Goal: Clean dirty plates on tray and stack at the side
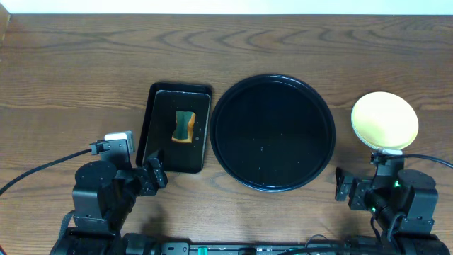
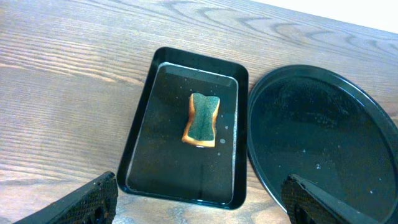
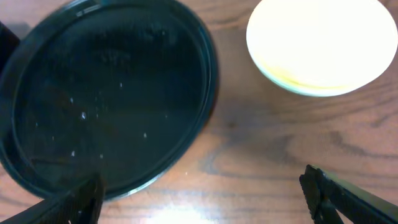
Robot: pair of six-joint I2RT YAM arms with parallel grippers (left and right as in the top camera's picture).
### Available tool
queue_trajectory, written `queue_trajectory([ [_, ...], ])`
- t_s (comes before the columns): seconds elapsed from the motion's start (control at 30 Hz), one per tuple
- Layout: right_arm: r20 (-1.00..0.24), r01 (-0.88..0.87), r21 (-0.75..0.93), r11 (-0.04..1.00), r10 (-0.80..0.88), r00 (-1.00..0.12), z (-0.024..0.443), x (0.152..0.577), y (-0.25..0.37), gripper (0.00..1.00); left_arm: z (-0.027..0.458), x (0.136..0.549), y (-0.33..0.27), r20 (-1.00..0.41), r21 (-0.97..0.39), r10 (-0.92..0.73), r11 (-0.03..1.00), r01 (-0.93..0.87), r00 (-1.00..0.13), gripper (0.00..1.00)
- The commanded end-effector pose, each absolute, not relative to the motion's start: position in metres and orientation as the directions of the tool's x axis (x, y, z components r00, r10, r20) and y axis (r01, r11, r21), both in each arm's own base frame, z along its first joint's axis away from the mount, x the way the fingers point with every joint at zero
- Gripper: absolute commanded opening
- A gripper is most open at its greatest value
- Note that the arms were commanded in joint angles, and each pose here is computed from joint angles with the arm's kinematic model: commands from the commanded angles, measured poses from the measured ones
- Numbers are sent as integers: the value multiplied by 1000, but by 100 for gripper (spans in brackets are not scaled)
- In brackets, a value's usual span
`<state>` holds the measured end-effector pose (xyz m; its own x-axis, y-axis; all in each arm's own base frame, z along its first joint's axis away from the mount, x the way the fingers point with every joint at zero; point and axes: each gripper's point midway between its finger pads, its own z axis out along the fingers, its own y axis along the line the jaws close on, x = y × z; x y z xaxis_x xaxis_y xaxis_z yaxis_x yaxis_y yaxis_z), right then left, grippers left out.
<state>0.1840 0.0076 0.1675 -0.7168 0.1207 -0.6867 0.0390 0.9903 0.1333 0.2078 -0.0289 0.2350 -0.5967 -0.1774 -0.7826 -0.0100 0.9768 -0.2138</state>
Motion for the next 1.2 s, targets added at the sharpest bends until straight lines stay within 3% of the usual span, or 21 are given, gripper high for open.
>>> queue_trajectory([
  [0.0, -675, 30, 121, 992, 104, -730, 163, 180, 8, 99, 230, 208, -28, -780, -199, -162, 980, -7, -604, 85],
  [0.17, -754, 17, 113, 993, 97, -649, 176, 180, 8, 99, 230, 208, -28, -780, -199, -162, 980, -7, -604, 85],
  [0.43, -970, -135, 85, 987, 51, -240, 224, 197, 27, 99, 230, 208, -28, -780, -199, -162, 980, -7, -604, 85],
  [0.8, -994, -133, 56, 990, 67, 84, 229, 234, 27, 99, 230, 208, -28, -780, -199, -162, 980, -7, -604, 85],
  [0.97, -995, -133, -30, 991, -17, 101, 198, 244, 29, 99, 230, 208, -28, -780, -199, -162, 980, -7, -604, 85],
  [1.17, -997, -144, -42, 989, -52, -64, 158, 244, 31, 99, 230, 208, -28, -780, -199, -162, 980, -7, -604, 85],
])
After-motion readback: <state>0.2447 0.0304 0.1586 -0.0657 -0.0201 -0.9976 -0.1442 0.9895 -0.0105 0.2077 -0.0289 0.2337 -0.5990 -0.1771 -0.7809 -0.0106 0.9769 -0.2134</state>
